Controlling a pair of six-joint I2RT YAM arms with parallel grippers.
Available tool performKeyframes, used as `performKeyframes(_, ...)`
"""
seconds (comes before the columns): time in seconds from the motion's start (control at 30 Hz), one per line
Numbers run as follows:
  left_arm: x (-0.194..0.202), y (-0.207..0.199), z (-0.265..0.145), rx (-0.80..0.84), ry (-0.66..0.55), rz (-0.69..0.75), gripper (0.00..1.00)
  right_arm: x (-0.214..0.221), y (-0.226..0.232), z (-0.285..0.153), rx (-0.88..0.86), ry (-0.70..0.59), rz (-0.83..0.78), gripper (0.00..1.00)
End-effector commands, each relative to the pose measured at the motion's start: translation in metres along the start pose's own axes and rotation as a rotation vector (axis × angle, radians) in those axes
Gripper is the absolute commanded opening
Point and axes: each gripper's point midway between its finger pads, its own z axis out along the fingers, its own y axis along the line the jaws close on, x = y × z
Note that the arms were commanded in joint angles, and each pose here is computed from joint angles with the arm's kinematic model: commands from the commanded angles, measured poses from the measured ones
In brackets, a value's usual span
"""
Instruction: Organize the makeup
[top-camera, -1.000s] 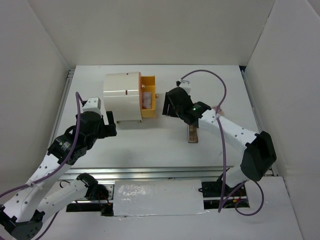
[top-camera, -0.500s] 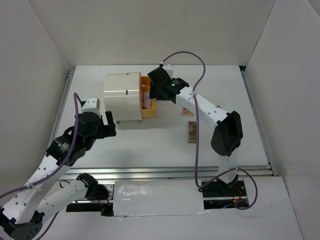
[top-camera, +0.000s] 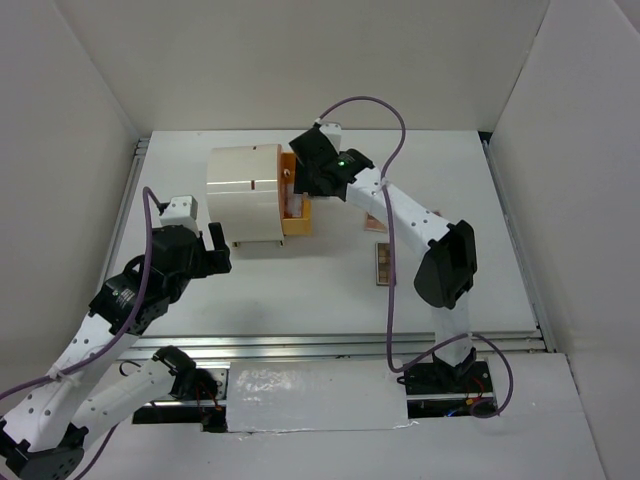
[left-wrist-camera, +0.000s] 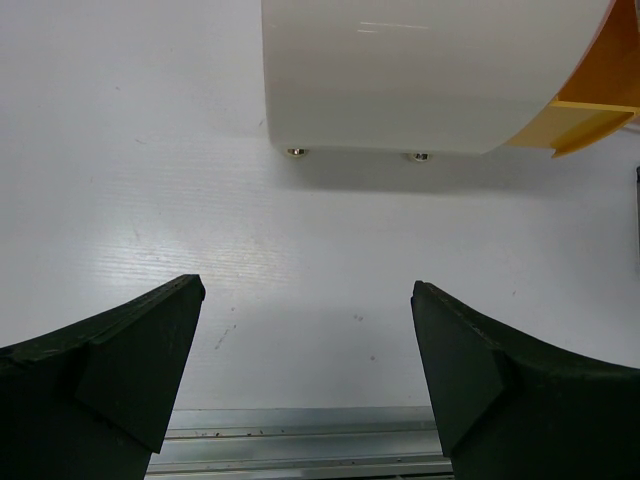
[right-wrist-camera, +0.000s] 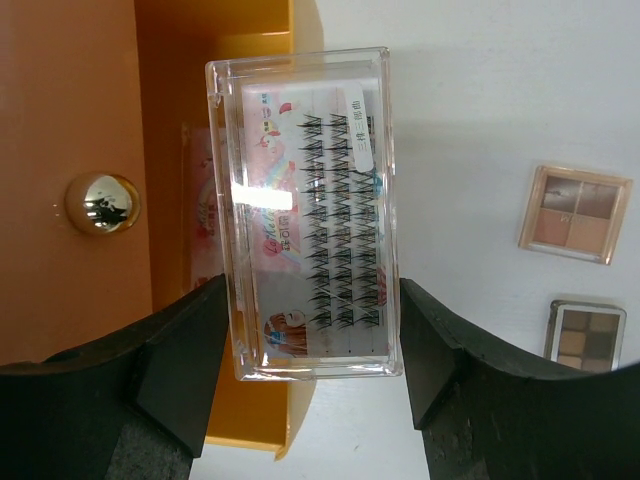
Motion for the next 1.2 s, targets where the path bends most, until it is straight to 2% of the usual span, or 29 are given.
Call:
performKeyframes(0.0,-0.007,-0.004,0.0,0.021,-0.033,-0.001,1.0,-0.005,0.014,-0.007,-0.013,-0.015,-0.025,0.55)
performKeyframes(0.3,-0.007,-0.003,-0.001,0.023,-0.033,-0.001,0.99,-0.002,0.025,-0.004,-0.017,-0.005,-0.039,0.58)
performKeyframes(0.6,-0.007,-0.004,-0.002,0.031,-0.036,-0.001,0.99,-0.005,0.035,-0.009,-0.042,-0.019,-0.04,0.67)
performKeyframes(0.7,-0.007,-0.005,-0.001,0.031,-0.034,0.001,0.99,-0.007,0.04,-0.012,-0.058,-0.029,-0.038,0.71)
performKeyframes(0.93,-0.007,-0.004,-0.002,0.03,-0.035,0.001,0.99,-0.006,0.046,-0.015,-0.082,-0.03,-0.037,0.87)
performKeyframes(1.17,-0.008,-0.003,-0.002,0.028,-0.04,-0.003,0.99,-0.008,0.052,-0.025,-0.136,-0.036,-0.018,0.86)
